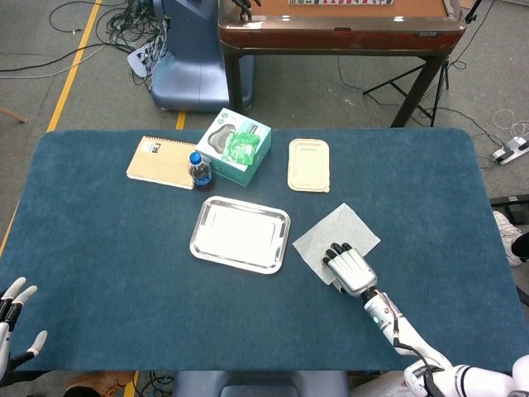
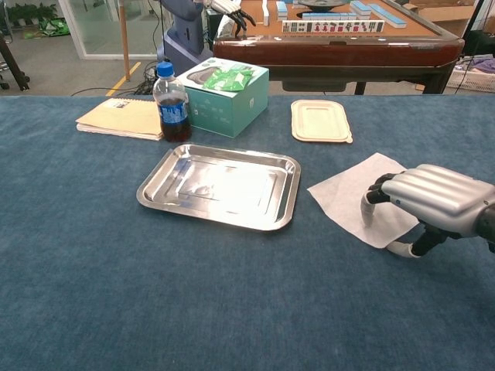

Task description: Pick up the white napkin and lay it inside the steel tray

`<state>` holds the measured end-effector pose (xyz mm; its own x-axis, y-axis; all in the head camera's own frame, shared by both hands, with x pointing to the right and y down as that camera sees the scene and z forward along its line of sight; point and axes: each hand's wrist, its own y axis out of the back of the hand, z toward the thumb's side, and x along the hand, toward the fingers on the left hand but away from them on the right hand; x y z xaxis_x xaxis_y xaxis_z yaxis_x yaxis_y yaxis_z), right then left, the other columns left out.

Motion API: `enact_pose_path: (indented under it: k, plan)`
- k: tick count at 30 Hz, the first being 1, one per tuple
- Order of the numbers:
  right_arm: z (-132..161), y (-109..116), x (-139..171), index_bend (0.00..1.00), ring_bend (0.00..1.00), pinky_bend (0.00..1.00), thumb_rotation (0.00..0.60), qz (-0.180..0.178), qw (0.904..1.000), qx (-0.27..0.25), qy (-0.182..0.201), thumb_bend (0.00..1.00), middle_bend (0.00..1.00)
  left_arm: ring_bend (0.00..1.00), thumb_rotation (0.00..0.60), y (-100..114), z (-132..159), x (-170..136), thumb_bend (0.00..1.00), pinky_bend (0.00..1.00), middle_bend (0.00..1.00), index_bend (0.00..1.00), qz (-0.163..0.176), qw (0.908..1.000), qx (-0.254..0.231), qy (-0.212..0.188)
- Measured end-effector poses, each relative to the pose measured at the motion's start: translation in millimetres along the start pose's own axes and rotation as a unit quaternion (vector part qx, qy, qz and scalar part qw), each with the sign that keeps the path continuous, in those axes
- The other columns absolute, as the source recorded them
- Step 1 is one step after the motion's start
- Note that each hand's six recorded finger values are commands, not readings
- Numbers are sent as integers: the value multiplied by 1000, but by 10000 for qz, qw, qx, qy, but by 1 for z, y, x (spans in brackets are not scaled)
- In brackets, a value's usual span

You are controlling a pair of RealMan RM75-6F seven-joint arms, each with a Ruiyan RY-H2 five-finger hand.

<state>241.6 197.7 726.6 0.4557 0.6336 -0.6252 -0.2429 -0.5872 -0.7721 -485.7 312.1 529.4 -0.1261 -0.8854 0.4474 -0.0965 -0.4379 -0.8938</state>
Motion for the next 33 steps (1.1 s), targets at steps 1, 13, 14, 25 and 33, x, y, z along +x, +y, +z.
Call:
enact_pose_path:
  k: [1,13,14,25,33]
  plan:
    - [1,0,-1,451,192,305,600,-3,10000,-14,8,337,334,93,600,0,0,0,242,0,91,174,-1,10000,6,0]
    - [1,7,-11,471,191,305,600,-140,9998,-169,33,406,351,93,600,-2,0,1,243,0,91,174,-19,10000,19,18]
    - [1,7,-11,477,191,305,600,-151,9997,-186,34,406,353,93,600,-2,0,1,243,0,91,174,-22,10000,22,20]
    - [-3,16,-17,588,192,305,600,-287,9989,-374,-1,423,388,93,600,-3,0,2,242,0,91,174,-37,10000,43,32]
    - [-12,26,-19,652,205,306,600,-430,9981,-425,-111,438,413,93,600,-3,1,3,242,0,91,174,-51,10000,64,37]
